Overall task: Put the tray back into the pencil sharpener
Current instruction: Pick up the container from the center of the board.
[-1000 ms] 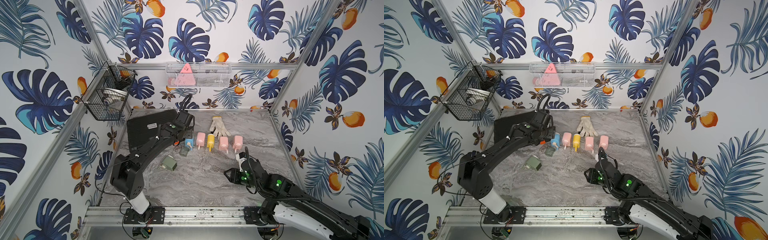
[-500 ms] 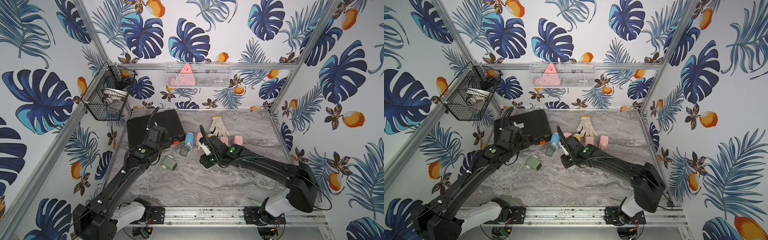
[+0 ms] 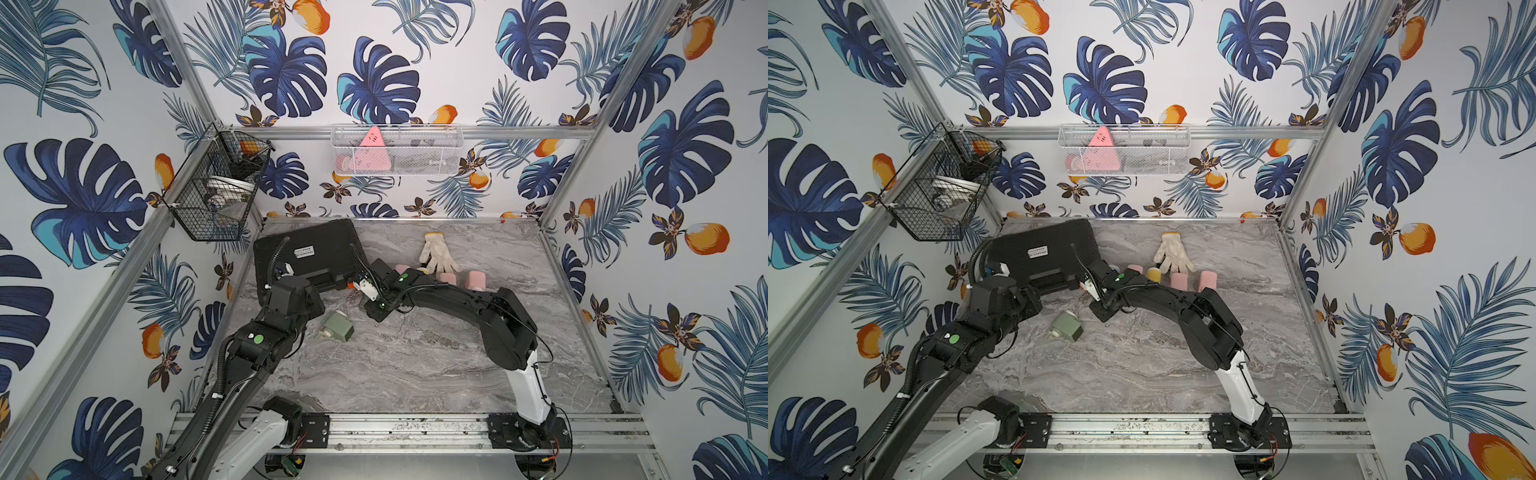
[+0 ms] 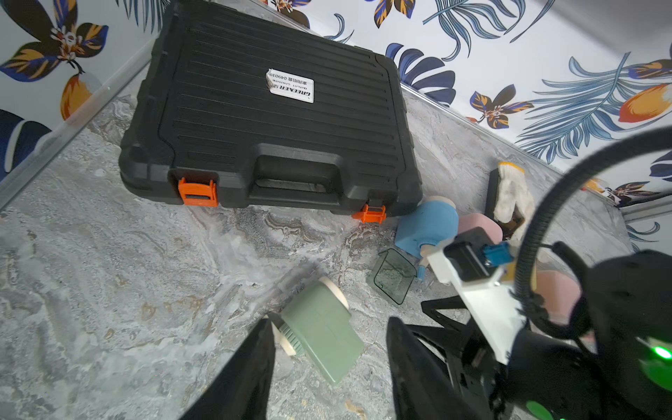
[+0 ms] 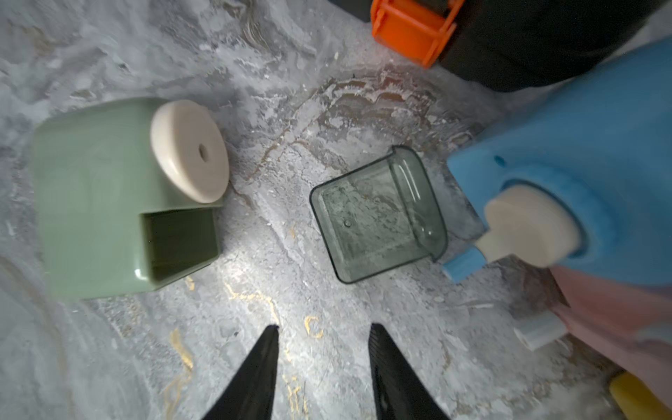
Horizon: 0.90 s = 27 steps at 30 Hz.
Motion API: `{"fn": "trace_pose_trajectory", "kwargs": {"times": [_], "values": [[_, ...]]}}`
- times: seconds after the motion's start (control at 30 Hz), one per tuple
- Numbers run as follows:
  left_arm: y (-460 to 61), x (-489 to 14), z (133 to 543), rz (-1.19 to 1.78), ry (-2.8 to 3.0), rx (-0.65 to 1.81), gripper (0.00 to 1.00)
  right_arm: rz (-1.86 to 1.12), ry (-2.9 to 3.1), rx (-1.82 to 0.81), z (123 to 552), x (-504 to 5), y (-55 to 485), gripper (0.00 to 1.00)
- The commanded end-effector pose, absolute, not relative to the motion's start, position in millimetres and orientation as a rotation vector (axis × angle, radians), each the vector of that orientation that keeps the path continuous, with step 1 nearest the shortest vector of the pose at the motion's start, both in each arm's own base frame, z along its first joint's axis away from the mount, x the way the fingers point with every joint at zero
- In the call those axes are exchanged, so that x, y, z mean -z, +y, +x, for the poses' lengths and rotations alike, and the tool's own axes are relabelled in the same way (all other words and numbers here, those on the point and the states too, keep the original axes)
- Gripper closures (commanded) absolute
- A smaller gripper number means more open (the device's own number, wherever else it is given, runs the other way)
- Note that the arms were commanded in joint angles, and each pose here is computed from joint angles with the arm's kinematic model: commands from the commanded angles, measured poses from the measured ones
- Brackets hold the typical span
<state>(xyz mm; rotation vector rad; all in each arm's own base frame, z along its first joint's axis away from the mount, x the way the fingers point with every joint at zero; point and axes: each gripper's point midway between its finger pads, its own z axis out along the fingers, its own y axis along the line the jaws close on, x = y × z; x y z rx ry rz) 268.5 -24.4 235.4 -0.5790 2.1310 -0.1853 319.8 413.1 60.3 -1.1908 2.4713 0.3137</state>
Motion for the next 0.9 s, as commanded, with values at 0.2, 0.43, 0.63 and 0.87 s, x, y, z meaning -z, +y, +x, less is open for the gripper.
{"fn": "trace_pose_trajectory", "kwargs": {"times": [0.2,0.43,0.63,0.87], "values": [[-21,-239,264,-0.575,2.133,0.164,0.46,-1.278,2.462,-0.195,336,-38,416,0.54],[-20,-244,264,-0.572,2.120,0.161,0.46,-1.293,2.464,-0.207,333,-43,419,0.54],[-19,-242,263,-0.584,2.120,0.161,0.47,-1.290,2.413,-0.252,327,-81,422,0.54],[-14,-239,260,-0.627,2.104,0.150,0.47,-1.311,2.389,-0.248,334,-72,433,0.53]]}}
